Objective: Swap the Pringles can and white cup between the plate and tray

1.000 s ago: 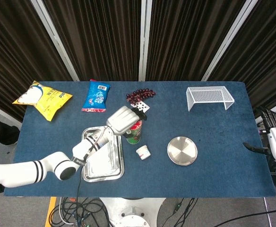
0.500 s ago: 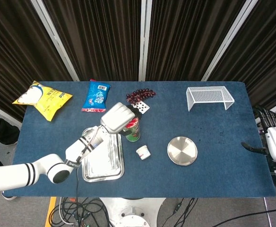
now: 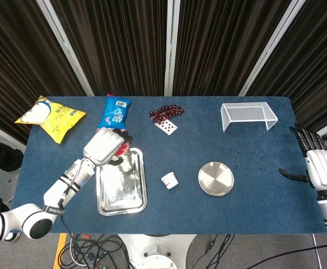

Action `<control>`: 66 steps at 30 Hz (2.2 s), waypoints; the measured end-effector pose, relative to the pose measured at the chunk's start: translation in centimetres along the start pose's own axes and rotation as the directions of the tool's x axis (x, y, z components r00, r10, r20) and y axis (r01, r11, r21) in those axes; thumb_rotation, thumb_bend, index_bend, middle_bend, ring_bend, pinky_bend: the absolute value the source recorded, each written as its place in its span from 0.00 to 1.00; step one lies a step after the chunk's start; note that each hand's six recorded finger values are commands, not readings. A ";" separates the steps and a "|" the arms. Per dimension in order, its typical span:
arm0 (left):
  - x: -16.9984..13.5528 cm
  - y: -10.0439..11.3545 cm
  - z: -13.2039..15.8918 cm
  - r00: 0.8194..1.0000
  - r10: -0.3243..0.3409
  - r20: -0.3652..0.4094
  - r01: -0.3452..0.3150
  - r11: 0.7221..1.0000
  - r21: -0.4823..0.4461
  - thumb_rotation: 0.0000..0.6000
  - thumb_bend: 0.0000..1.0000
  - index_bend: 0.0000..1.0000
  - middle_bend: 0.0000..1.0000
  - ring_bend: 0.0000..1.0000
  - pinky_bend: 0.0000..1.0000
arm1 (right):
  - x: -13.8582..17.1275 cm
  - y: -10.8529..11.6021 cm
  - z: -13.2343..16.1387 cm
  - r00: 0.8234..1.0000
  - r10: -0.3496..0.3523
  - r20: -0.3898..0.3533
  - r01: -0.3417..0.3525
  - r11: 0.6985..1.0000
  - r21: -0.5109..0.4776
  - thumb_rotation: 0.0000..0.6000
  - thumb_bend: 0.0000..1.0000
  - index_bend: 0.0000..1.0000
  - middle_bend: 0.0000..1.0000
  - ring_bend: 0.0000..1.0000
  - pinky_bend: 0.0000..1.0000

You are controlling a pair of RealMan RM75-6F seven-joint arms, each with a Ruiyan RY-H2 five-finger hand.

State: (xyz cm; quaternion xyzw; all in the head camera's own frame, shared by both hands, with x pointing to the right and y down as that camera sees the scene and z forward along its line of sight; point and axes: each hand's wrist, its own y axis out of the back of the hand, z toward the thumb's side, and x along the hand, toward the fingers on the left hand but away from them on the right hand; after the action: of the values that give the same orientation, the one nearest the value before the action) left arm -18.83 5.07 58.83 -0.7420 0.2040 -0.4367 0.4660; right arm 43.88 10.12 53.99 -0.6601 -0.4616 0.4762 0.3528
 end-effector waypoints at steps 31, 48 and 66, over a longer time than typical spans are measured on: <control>-2.0 -1.9 -0.9 0.999 0.034 -0.032 -0.036 0.998 -0.054 1.00 0.13 0.20 0.21 0.18 0.55 | -0.4 -1.1 1.2 0.999 0.042 -0.002 -0.042 0.999 0.018 1.00 0.04 0.00 0.01 0.00 0.05; -13.4 -1.8 -8.2 0.914 0.173 -0.367 -0.194 0.981 -0.021 1.00 0.11 0.19 0.19 0.16 0.42 | -2.0 -5.9 7.5 0.965 0.206 -0.160 -0.189 0.975 0.114 1.00 0.04 0.00 0.02 0.00 0.05; -22.0 -8.3 -11.8 0.836 0.192 -0.514 -0.271 0.959 -0.082 1.00 0.11 0.14 0.19 0.16 0.41 | -4.5 -18.8 20.8 0.816 0.448 -0.366 -0.372 0.891 0.262 1.00 0.04 0.00 0.07 0.00 0.04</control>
State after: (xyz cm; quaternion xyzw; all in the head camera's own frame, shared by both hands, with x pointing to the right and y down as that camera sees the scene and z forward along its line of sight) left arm -41.38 18.61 58.17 -0.6061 0.4387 -0.5377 0.3886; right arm 18.31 12.51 66.17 -0.7957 -0.1775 0.4286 0.3894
